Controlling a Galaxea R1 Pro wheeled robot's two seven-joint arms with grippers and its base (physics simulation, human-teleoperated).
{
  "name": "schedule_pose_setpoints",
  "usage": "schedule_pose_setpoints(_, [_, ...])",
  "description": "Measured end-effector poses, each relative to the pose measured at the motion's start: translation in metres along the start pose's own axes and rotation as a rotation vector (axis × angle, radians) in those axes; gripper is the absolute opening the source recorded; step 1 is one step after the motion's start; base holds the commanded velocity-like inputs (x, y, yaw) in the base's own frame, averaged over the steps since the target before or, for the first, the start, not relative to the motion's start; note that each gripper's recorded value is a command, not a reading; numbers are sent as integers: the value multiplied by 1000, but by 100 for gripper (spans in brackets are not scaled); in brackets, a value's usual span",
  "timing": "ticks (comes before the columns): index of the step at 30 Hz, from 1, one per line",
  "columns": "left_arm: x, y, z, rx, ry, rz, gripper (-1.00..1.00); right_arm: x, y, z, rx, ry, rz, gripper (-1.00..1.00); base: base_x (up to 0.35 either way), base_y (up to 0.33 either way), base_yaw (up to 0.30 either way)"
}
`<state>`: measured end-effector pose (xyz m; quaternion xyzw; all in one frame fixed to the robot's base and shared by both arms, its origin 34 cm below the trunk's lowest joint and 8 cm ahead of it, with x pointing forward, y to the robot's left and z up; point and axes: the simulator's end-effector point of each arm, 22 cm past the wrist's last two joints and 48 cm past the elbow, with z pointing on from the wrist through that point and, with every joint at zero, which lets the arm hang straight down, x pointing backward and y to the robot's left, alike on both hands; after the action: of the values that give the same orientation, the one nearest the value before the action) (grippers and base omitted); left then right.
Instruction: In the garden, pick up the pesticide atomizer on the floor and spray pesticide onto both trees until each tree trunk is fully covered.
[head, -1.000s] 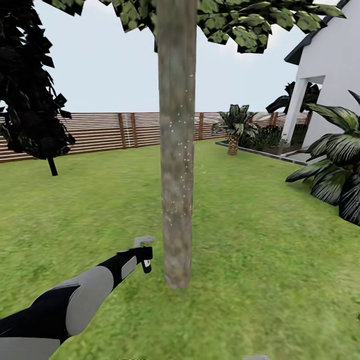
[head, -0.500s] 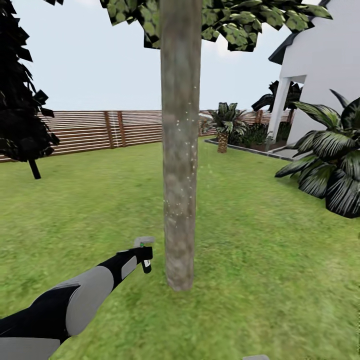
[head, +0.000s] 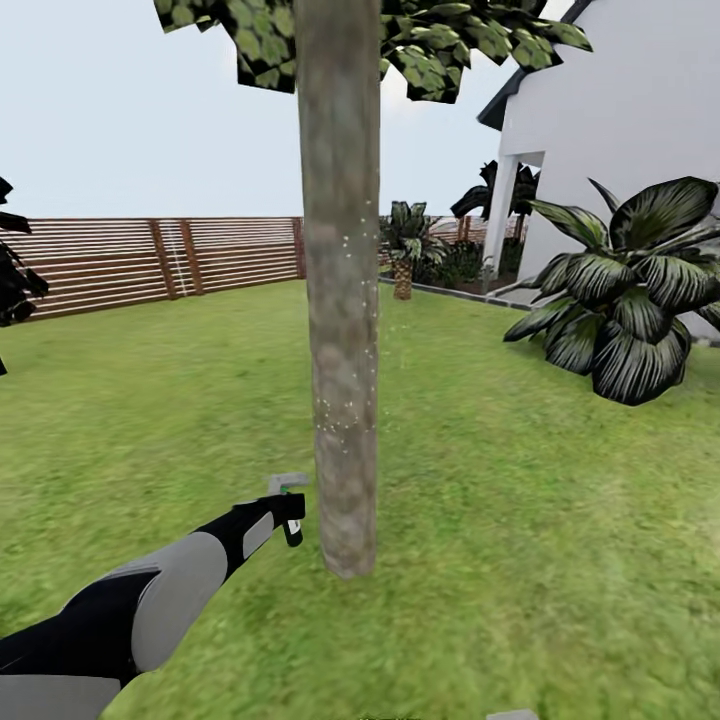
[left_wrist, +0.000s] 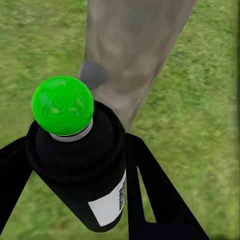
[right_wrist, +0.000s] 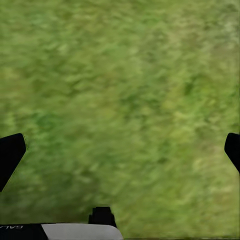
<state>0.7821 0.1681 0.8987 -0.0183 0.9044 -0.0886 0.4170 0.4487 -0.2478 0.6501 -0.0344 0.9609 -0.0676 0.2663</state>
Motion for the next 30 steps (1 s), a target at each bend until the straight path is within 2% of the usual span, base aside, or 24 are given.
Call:
schedule_pose_setpoints(19, [6,1,4,-1,11,-1,-100,5,1,1,-1,11,-1,100,7,349,-266])
schedule_pose_setpoints(25, [6,2,4,-2,10,-1,-100,5,0,1,0,11,0,100,-12,100,-53])
schedule_pose_setpoints(28, [13,18,4,-23,19,-2,-100,5,-2,1,4,10,1,100,-1,10,-5])
schedule_pose_setpoints(29, [18,37,2,-48,47,-1,-100,8,-2,1,4,13,1,100,0,2,-1])
schedule_pose_setpoints(30, [14,45,0,-59,80,-8,-100,11,-2,0,4,17,0,100,0,2,-1])
